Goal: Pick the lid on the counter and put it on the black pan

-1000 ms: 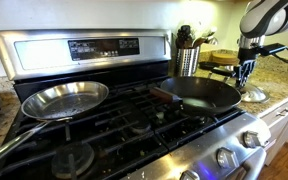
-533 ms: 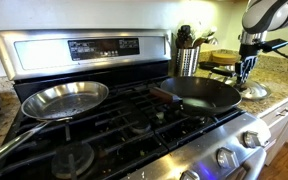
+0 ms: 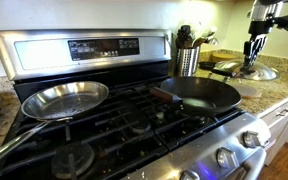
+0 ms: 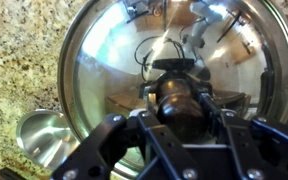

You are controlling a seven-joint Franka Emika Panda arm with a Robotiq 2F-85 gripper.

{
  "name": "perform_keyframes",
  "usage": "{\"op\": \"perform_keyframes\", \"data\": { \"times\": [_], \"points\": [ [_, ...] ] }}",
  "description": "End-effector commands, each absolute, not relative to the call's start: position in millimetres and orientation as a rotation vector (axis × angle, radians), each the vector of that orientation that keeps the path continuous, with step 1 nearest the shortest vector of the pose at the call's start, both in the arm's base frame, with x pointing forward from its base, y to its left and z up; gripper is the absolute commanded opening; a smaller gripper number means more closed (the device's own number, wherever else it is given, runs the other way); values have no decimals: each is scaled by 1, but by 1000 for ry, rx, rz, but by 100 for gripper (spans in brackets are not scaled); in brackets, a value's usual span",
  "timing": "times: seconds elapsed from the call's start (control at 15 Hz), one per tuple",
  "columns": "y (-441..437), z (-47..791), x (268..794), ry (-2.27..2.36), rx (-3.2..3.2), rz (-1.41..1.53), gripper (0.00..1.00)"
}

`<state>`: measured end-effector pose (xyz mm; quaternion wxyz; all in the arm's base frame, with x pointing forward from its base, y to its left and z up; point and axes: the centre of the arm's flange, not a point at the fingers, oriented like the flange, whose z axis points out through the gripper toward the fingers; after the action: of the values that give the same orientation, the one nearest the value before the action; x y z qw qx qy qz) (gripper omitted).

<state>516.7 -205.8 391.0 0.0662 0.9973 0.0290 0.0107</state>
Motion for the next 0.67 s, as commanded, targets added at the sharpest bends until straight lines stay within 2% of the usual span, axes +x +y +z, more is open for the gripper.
{"op": "perform_keyframes", "data": {
  "times": [0.0, 0.6],
  "points": [
    [-196, 442, 498, 180, 2967, 90, 21],
    [-114, 477, 508, 471, 2951, 138, 21]
  ]
}}
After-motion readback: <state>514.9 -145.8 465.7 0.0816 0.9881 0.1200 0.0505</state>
